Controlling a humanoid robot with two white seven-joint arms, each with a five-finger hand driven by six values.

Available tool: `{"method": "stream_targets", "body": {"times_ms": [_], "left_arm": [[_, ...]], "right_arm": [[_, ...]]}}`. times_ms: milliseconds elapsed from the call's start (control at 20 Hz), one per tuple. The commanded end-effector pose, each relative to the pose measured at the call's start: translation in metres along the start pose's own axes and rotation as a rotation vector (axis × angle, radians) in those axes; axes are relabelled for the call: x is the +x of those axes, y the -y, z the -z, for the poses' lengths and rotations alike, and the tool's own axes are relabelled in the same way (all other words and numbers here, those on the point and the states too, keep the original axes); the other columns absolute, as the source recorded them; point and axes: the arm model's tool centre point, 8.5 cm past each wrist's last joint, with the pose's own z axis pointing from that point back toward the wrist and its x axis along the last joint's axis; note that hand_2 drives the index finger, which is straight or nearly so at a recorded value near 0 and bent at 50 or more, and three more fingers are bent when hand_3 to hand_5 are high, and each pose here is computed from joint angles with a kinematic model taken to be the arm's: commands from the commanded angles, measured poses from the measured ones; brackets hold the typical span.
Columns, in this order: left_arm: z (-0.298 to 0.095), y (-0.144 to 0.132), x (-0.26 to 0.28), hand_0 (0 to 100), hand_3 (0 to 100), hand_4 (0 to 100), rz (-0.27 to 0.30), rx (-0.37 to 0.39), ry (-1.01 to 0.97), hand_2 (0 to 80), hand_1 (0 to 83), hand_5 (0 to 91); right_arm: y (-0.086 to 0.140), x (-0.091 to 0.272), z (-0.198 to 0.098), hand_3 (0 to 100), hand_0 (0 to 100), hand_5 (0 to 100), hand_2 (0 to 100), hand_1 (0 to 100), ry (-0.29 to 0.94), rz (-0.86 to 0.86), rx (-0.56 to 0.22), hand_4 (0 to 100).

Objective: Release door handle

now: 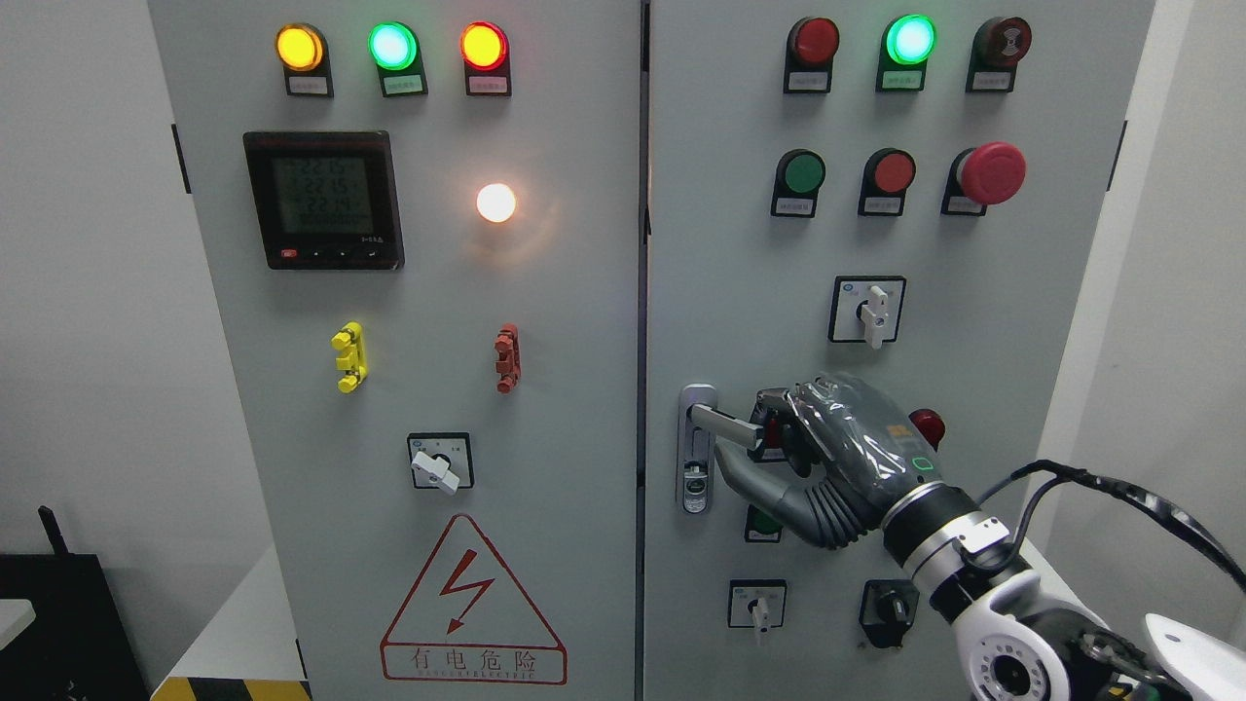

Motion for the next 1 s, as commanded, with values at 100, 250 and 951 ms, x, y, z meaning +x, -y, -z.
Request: {"method": "stream_targets", "body": {"times_ms": [100,250,951], "left_arm": [[-0.0002,0.0002,-0.0012,12,0,0,-0.001,-0.001,-0.006,0.0,38.9,0.0],[-0.0002,0.0002,-0.0012,12,0,0,-0.001,-0.001,-0.006,0.0,38.9,0.0],[-0.0002,0.0002,-0.0012,12,0,0,-0.001,-0.001,-0.006,0.0,38.9,0.0]], "right_arm": [[0.0004,-0.0009,-0.0003,100,48,100,66,25,-0.006,0.030,-0.003,100],[0.0002,0.0001,-0.0003,100,48,100,67,26,-0.004,0.031,-0.002,100],[0.0006,0.0069,0.0034,100,49,100,67,26,0.012,0.040,-0.009,100]]}}
